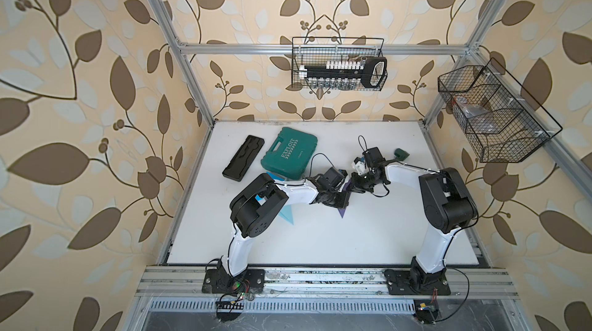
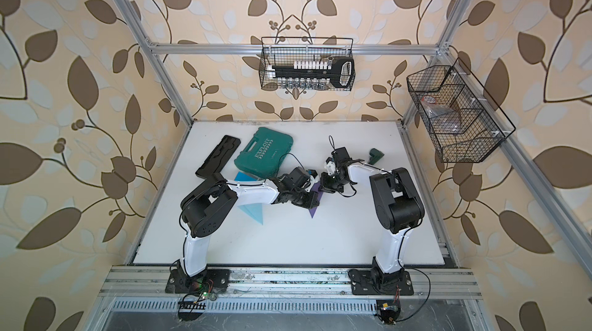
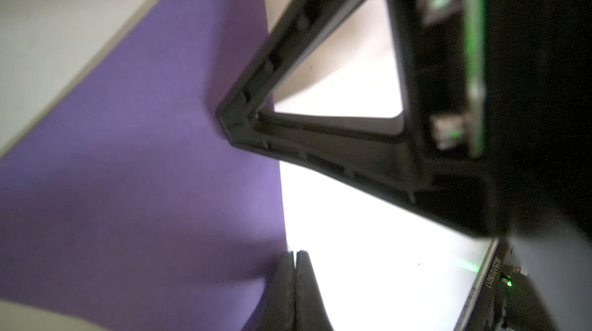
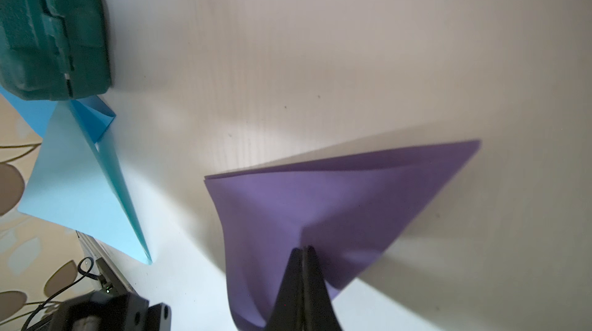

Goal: Fold the square paper diagonally
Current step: Fold the paper at the center of the board.

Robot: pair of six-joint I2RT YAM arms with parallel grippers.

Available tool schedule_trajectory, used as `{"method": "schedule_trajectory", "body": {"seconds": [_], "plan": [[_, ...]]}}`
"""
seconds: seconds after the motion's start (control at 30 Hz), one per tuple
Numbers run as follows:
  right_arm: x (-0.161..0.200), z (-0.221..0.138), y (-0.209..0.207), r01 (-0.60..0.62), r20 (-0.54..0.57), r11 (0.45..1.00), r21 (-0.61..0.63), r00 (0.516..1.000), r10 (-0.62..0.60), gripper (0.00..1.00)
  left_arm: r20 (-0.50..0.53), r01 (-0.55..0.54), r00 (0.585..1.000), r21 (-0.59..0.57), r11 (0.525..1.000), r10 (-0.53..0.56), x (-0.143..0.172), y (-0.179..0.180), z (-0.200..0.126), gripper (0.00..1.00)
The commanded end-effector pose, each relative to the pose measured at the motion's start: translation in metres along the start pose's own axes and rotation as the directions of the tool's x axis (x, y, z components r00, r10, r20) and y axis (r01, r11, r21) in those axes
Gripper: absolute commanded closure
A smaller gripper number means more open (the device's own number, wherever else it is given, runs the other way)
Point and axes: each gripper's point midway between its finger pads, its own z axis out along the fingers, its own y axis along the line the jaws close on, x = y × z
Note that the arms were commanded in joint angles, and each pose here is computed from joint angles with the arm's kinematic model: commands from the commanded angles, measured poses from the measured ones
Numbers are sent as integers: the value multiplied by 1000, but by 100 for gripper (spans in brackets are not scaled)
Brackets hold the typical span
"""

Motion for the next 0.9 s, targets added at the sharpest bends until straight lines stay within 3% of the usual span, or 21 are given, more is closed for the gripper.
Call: {"method": "schedule_trajectory", "body": {"seconds": [0.0,0.3,0.87], "plan": [[4,-3,5,10,-16,1000,-19,1000,-10,100,33,-51,998,8,999,51,-10,-10,-1,100],[20,-18,4,63,-24,998,1,998,-63,100,-3,-54,999,-13,998,54,3,1,5,100],[38,-2,-1,130,-113,991,7,985,-129,100,-53,-71,996,-56,996,68,16,16,15,100]]}}
